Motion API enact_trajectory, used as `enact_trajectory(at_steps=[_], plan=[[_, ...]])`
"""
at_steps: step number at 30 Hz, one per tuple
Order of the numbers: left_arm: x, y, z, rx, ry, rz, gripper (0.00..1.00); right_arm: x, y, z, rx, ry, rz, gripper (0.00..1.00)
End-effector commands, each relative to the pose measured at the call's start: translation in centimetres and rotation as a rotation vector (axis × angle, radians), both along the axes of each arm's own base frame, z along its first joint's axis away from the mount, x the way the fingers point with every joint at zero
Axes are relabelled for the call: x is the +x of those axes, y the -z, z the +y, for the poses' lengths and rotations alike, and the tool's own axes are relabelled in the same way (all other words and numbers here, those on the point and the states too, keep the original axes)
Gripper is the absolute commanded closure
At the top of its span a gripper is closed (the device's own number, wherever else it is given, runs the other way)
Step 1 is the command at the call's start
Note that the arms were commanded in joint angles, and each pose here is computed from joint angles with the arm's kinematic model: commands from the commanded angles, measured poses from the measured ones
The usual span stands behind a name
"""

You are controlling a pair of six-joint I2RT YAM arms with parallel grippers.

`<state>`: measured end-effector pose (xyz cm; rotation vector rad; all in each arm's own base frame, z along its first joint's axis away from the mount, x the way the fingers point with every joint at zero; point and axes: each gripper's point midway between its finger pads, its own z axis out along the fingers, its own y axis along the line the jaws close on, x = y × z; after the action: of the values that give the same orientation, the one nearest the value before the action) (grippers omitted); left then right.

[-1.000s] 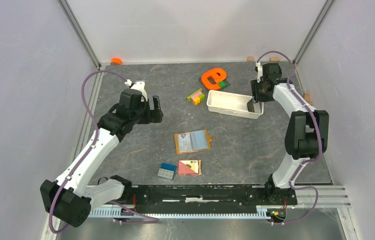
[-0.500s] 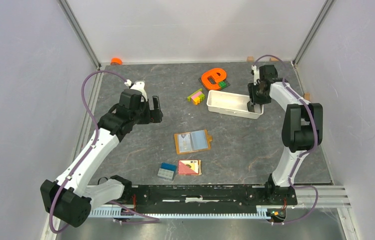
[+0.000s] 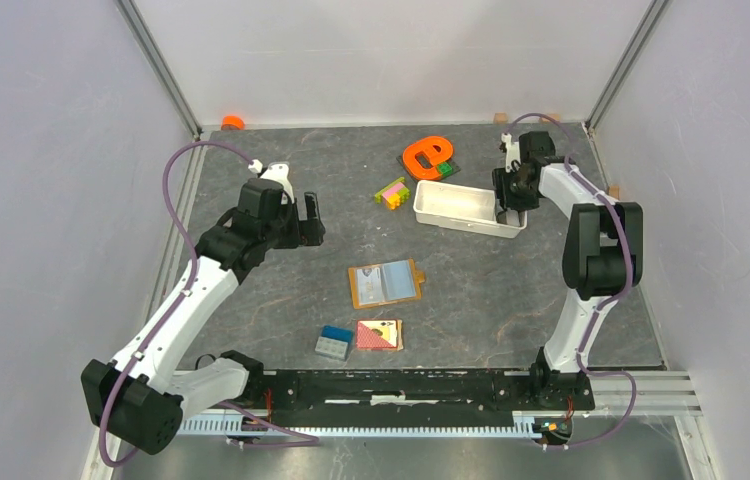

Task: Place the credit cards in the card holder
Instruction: Pick up the credit card from the storage box.

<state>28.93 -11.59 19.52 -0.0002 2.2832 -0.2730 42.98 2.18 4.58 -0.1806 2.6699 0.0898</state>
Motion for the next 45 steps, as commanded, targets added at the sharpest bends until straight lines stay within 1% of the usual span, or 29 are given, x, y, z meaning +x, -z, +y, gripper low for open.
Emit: enact_trajectory(at_steps=[1, 6, 14, 21, 26, 28, 32, 35, 37, 38, 41, 45], plan=[[0.3, -0.3, 0.5, 0.032, 0.014, -0.031, 0.00, 1.4, -3.7, 1.3, 0.066, -0.036, -0.090, 0.44], [0.4, -0.2, 0.5, 0.034, 0.012, -0.029, 0.00, 1.5, -5.1, 1.4, 0.075, -0.038, -0.121, 0.44], [0.4, -0.2, 0.6, 0.034, 0.010, -0.029, 0.00, 1.4, -5.3, 1.6, 0.084, -0.040, -0.118, 0.46], [0.4, -0.2, 0.7, 0.036, 0.006, -0.028, 0.00, 1.3, -6.0, 0.8, 0.054, -0.009, -0.132, 0.53], [0.4, -0.2, 0.7, 0.033, 0.006, -0.029, 0.00, 1.2, -6.1, 0.6, 0.052, 0.003, -0.130, 0.65], [0.4, -0.1, 0.7, 0.035, 0.006, -0.026, 0.00, 1.1, -6.0, 0.4, 0.048, 0.010, -0.126, 0.71], [0.4, -0.1, 0.6, 0.035, 0.007, -0.025, 0.00, 1.1, -6.1, -0.1, 0.028, 0.029, -0.125, 0.88], [0.3, -0.1, 0.5, 0.027, 0.014, -0.024, 0.00, 1.1, -7.0, -0.9, -0.013, 0.055, -0.141, 1.00], [0.3, -0.1, 0.2, 0.011, 0.024, -0.025, 0.00, 1.1, -8.2, -1.6, -0.045, 0.076, -0.162, 1.00], [0.2, -0.1, -0.2, -0.006, 0.040, -0.026, 0.00, 1.0, -9.1, -2.3, -0.068, 0.120, -0.180, 1.00], [-0.3, -0.5, -1.9, -0.079, 0.107, -0.032, 0.00, 0.7, -12.6, -3.4, -0.108, 0.173, -0.259, 1.00], [-1.1, -1.7, -4.6, -0.209, 0.203, -0.066, 0.03, -0.3, -17.3, -3.1, -0.067, 0.201, -0.383, 1.00]])
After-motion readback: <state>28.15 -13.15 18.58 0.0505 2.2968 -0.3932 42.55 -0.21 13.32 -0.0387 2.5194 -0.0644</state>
